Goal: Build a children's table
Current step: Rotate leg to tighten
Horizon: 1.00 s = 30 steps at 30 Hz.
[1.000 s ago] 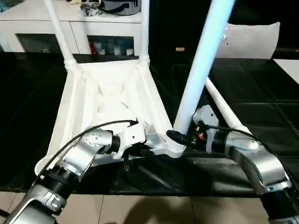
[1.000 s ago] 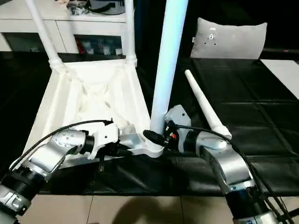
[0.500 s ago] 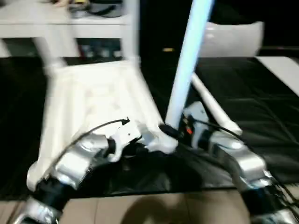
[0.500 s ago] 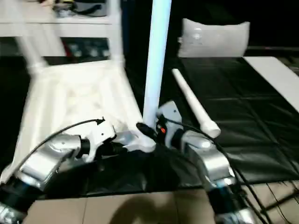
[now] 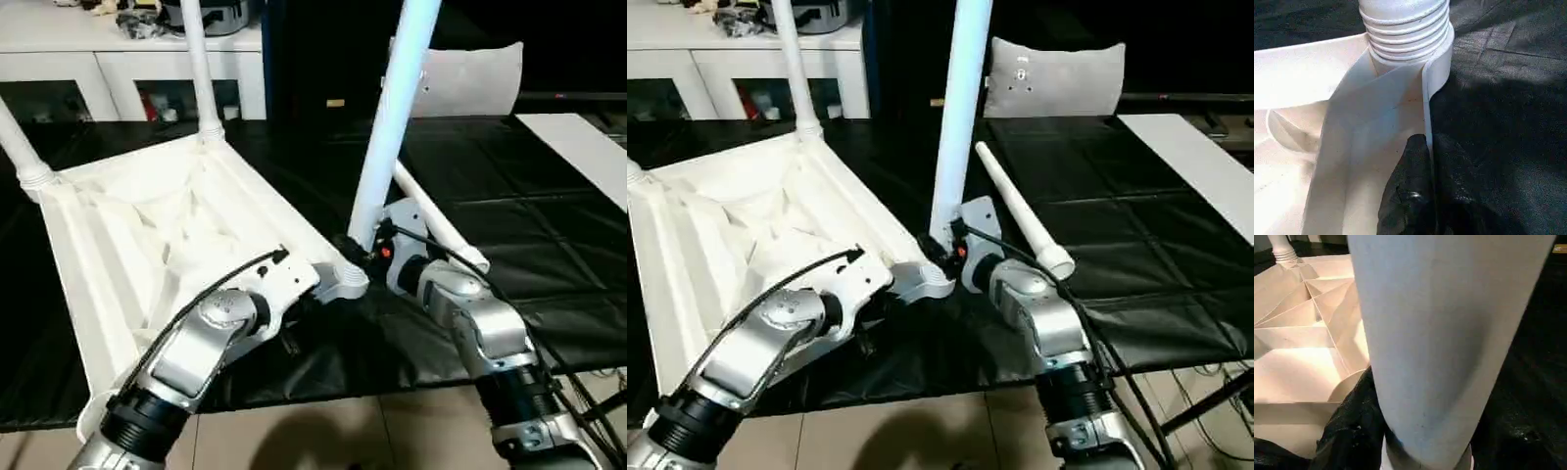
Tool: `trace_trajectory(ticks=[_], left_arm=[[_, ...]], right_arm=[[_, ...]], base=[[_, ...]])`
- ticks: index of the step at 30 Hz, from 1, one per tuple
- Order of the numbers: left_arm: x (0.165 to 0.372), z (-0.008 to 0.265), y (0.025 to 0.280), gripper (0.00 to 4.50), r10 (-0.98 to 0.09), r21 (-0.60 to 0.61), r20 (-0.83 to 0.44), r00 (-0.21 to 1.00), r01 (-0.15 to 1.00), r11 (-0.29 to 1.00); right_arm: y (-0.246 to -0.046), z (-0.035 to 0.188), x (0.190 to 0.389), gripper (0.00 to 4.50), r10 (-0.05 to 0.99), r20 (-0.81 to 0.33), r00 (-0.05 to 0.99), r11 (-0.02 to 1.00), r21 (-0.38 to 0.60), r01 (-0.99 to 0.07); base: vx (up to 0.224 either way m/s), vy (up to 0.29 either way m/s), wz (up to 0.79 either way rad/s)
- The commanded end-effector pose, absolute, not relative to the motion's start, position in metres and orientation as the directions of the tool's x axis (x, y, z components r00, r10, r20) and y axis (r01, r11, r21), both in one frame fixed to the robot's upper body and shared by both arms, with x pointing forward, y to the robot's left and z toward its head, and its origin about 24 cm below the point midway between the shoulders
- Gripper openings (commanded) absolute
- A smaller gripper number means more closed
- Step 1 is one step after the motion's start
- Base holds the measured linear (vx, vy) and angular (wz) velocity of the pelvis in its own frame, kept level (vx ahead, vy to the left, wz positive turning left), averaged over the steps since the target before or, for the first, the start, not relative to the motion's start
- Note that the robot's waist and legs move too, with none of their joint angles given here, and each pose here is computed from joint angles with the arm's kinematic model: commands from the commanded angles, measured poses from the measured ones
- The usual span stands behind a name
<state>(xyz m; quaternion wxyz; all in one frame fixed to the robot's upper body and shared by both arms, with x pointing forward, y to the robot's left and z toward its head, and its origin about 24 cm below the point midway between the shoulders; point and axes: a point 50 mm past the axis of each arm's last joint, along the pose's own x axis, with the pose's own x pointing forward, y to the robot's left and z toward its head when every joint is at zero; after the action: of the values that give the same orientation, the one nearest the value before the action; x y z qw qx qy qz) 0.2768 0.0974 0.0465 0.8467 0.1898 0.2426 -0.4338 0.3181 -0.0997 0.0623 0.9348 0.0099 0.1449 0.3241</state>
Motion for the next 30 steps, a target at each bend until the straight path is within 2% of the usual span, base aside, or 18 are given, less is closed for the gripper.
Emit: trace_trajectory(ticks=[1,4,6,8,11,12,17,20,21,24,26,27,30], left_arm=[[0.278,0.069,0.084,0.0,-0.709,0.155,-0.5,0.497,0.857,0.491],[0.28,0.07,0.085,0.0,-0.711,0.158,-0.491,0.504,0.853,0.497],[0.282,0.071,0.085,0.0,-0.717,0.157,-0.48,0.505,0.854,0.496],[0.284,0.071,0.087,0.0,-0.729,0.154,-0.47,0.498,0.859,0.488],[0.286,0.071,0.088,0.0,-0.739,0.155,-0.464,0.489,0.866,0.476],[0.287,0.071,0.089,0.0,-0.745,0.156,-0.463,0.481,0.871,0.466],[0.291,0.071,0.093,0.0,-0.753,0.156,-0.468,0.463,0.882,0.445],[0.294,0.071,0.095,0.0,-0.765,0.147,-0.464,0.447,0.89,0.431],[0.294,0.07,0.095,0.0,-0.776,0.144,-0.458,0.433,0.898,0.417],[0.295,0.07,0.095,0.0,-0.794,0.135,-0.443,0.415,0.907,0.399],[0.295,0.068,0.094,0.0,-0.81,0.134,-0.435,0.393,0.918,0.373],[0.295,0.067,0.094,0.0,-0.829,0.128,-0.429,0.359,0.933,0.337],[0.294,0.067,0.094,0.0,-0.843,0.127,-0.425,0.328,0.944,0.304]], right_arm=[[-0.108,0.023,0.309,2.23,0.553,-0.429,0.714,0.826,0.169,-0.538],[-0.108,0.024,0.313,2.23,0.551,-0.419,0.722,0.829,0.174,-0.532],[-0.109,0.025,0.313,2.65,0.555,-0.41,0.724,0.826,0.167,-0.538],[-0.112,0.027,0.312,2.65,0.574,-0.383,0.724,0.813,0.159,-0.56],[-0.116,0.03,0.309,3.07,0.599,-0.355,0.718,0.795,0.161,-0.585],[-0.118,0.031,0.307,3.07,0.619,-0.336,0.71,0.78,0.158,-0.605],[-0.13,0.034,0.301,3.56,0.651,-0.3,0.698,0.75,0.114,-0.651],[-0.143,0.04,0.297,3.7,0.658,-0.26,0.707,0.74,0.052,-0.67],[-0.148,0.043,0.296,3.9,0.667,-0.248,0.703,0.73,0.03,-0.683],[-0.153,0.048,0.294,4.15,0.689,-0.207,0.694,0.71,0.004,-0.704],[-0.16,0.052,0.292,4.34,0.706,-0.2,0.68,0.691,-0.018,-0.723],[-0.167,0.057,0.289,4.44,0.74,-0.207,0.64,0.646,-0.049,-0.762],[-0.171,0.061,0.286,4.44,0.767,-0.212,0.606,0.607,-0.068,-0.792]], base=[[0.0,0.0,0.0],[0.0,0.0,0.0],[0.0,0.0,0.0],[0.0,0.0,0.0],[0.0,0.0,0.0],[0.0,0.0,0.0],[0.0,0.0,0.0],[0.037,-0.013,0.02],[0.055,-0.023,0.04],[0.0,0.0,0.0],[0.0,0.0,0.0],[0.0,0.0,0.0],[0.0,0.0,0.0]])
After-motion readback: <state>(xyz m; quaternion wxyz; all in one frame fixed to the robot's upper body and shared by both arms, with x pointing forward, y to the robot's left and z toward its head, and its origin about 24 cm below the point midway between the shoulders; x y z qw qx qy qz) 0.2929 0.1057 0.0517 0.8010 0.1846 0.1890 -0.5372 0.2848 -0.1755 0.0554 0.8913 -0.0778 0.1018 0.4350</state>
